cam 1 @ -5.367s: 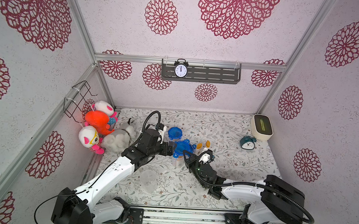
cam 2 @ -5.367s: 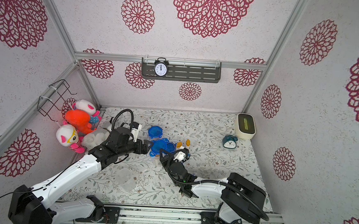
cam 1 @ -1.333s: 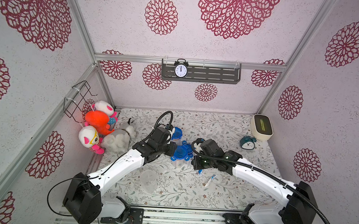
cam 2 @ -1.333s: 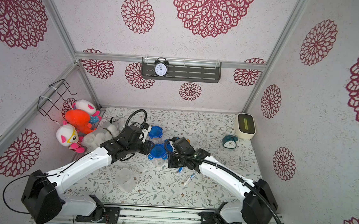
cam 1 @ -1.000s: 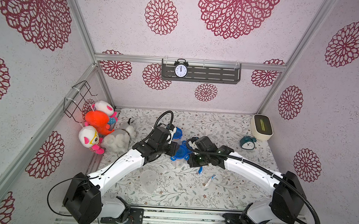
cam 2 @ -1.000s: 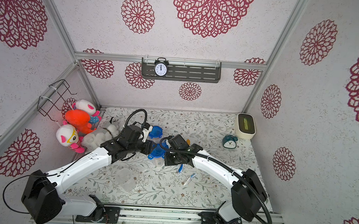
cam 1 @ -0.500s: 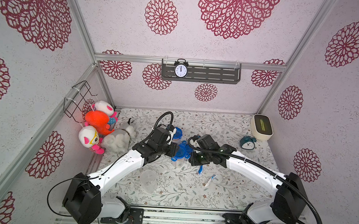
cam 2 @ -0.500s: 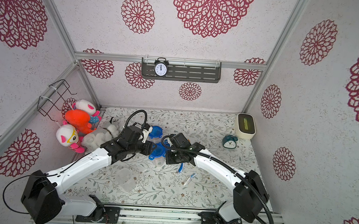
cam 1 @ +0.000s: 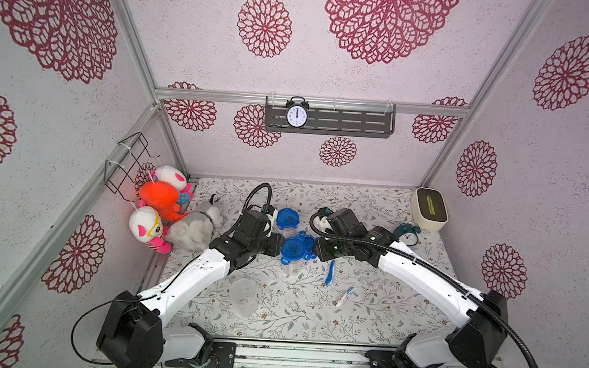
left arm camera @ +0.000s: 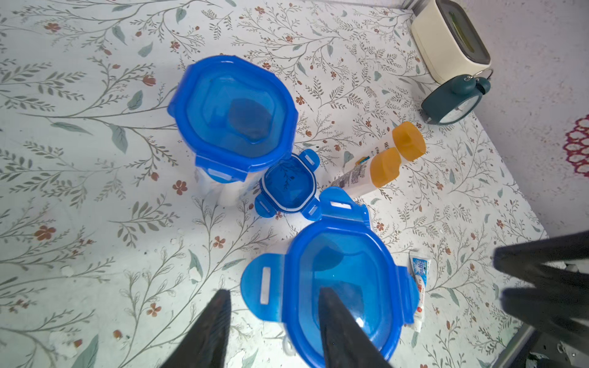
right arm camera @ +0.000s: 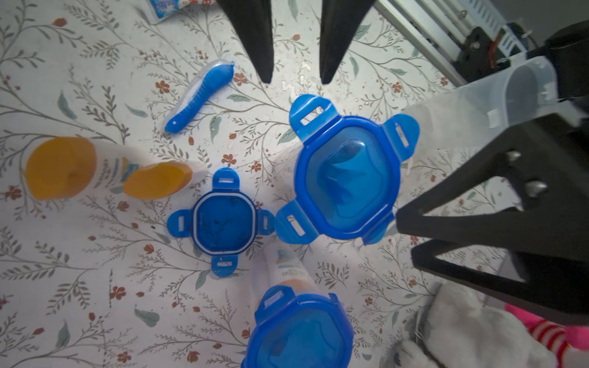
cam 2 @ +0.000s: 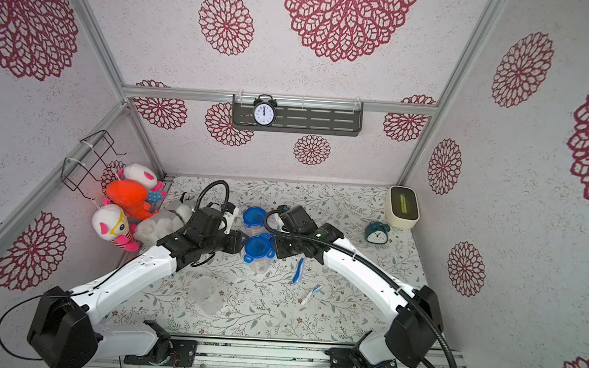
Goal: Pack away toiletry kits
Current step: Close the fastener on the container.
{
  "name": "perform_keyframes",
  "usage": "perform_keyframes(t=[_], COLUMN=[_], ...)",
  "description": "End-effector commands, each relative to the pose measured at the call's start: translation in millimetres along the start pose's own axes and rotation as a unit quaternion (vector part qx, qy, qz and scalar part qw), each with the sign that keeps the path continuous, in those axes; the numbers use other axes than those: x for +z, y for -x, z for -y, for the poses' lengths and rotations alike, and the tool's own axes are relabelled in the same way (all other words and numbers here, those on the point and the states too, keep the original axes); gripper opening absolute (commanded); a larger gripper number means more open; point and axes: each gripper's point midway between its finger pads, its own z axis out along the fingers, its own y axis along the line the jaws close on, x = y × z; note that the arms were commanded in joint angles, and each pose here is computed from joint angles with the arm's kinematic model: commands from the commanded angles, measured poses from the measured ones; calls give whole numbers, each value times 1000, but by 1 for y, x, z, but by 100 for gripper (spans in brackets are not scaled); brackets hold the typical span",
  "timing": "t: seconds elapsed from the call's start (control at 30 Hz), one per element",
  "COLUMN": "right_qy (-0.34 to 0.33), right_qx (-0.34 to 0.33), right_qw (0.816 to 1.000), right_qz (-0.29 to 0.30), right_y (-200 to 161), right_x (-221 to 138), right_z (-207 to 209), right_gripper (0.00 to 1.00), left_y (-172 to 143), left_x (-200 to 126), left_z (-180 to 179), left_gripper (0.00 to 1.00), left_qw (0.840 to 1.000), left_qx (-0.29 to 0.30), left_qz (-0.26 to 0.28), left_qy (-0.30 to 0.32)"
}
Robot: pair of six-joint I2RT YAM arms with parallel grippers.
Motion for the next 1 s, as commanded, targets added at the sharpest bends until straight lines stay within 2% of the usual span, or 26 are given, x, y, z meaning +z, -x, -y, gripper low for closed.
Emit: perform_keyframes(t=[0.0, 0.23, 0.53, 0.97], right_qy=[-34, -7, 9, 33], right_qx=[3, -2, -10, -4], right_qw=[999, 1000, 998, 996], right_qz=[-11, -28, -59, -80], right_y=[4, 9, 6, -8], right_x=[1, 16, 34, 38], right_z=[18, 16, 10, 4], right_gripper=[21, 13, 11, 10], left_y=[11, 11, 11, 10], left_x=[-8, -8, -10, -10], left_z=[2, 0, -1, -3], left_gripper=[49, 49, 49, 49], left_qw=[1000, 1000, 1000, 1000], left_qx=[-2, -3, -3, -6], left_qz=[27, 26, 27, 28], left_qy=[-3, -2, -2, -1])
